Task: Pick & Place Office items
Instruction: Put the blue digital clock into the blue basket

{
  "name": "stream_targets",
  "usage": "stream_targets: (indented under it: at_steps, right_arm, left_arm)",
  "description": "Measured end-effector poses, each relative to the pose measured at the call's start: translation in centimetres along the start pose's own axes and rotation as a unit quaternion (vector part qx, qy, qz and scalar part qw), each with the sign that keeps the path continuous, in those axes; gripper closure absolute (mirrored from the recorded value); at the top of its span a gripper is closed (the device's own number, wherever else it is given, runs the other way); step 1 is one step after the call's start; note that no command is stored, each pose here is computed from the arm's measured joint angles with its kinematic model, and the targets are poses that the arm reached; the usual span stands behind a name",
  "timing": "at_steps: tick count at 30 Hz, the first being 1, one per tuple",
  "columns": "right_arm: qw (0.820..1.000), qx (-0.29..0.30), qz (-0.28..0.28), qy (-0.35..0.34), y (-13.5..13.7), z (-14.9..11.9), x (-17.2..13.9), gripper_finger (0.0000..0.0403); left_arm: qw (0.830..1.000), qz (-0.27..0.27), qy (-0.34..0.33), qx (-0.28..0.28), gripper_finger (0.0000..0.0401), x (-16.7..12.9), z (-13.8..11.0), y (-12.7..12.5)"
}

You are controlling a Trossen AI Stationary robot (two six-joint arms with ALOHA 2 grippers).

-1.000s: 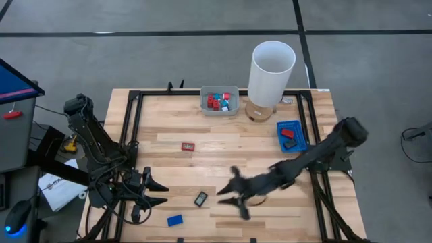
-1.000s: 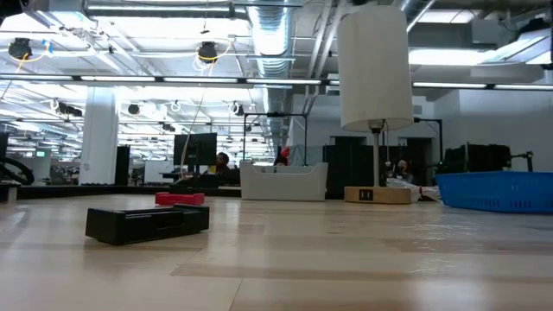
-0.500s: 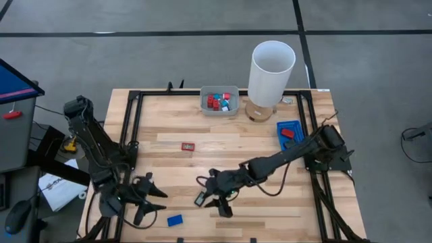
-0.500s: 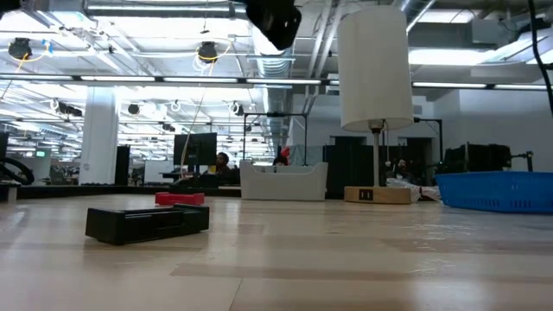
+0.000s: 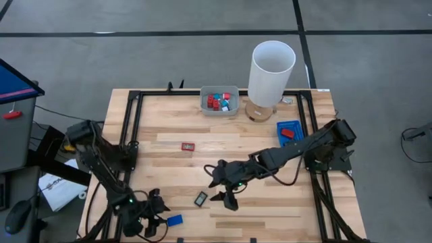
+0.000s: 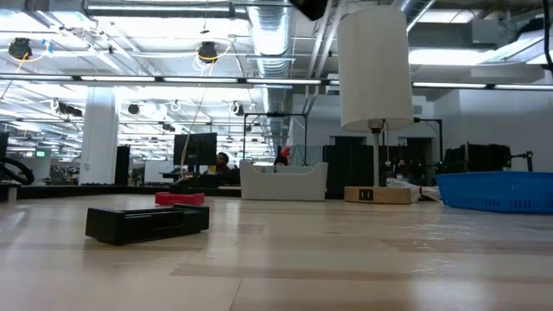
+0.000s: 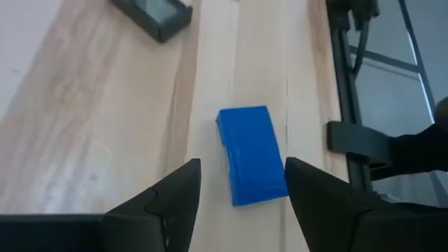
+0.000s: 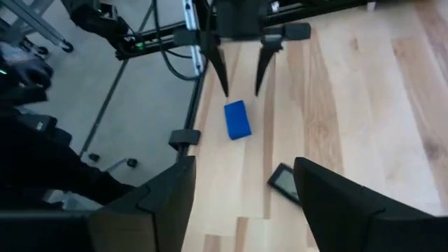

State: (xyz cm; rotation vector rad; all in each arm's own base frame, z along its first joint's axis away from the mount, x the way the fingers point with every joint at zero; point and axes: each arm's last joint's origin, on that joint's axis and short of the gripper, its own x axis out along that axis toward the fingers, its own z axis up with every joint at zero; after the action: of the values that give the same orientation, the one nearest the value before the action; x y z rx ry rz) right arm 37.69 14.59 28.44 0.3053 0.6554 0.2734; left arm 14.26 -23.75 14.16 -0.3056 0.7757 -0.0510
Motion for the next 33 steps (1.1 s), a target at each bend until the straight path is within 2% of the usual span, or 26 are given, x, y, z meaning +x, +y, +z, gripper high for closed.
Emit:
stream_targets:
  at_steps: [4, 10, 21, 26, 33]
  right_arm:
    - [1.0, 0.007, 0.005, -0.004, 0.6, 0.2, -1.1, 0.0168]
    - [1.0, 0.015, -0.004, -0.005, 0.9, 0.2, -1.5, 0.0168]
    - [1.0, 0.024, -0.011, -0.005, 1.3, -0.1, -1.5, 0.0168]
    - [0.999, 0.03, -0.012, -0.001, 1.5, -0.2, -1.5, 0.0168]
    - [0.999, 0.038, -0.01, 0.0, 1.7, -0.3, -1.5, 0.0168]
  left_arm:
    - [1.0, 0.005, 0.004, 0.013, 0.0185, 0.9, -0.6, -0.4]
    - [0.997, -0.004, 0.002, 0.077, 0.0182, 1.1, -0.5, -1.6]
    - [0.997, 0.016, -0.011, 0.081, 0.0185, 1.3, -0.2, -1.3]
    - [0.997, 0.01, -0.016, 0.072, 0.0185, 1.5, -0.2, -1.5]
    - [0.998, 0.013, 0.004, 0.063, 0.0165, 3.4, -1.8, -1.4]
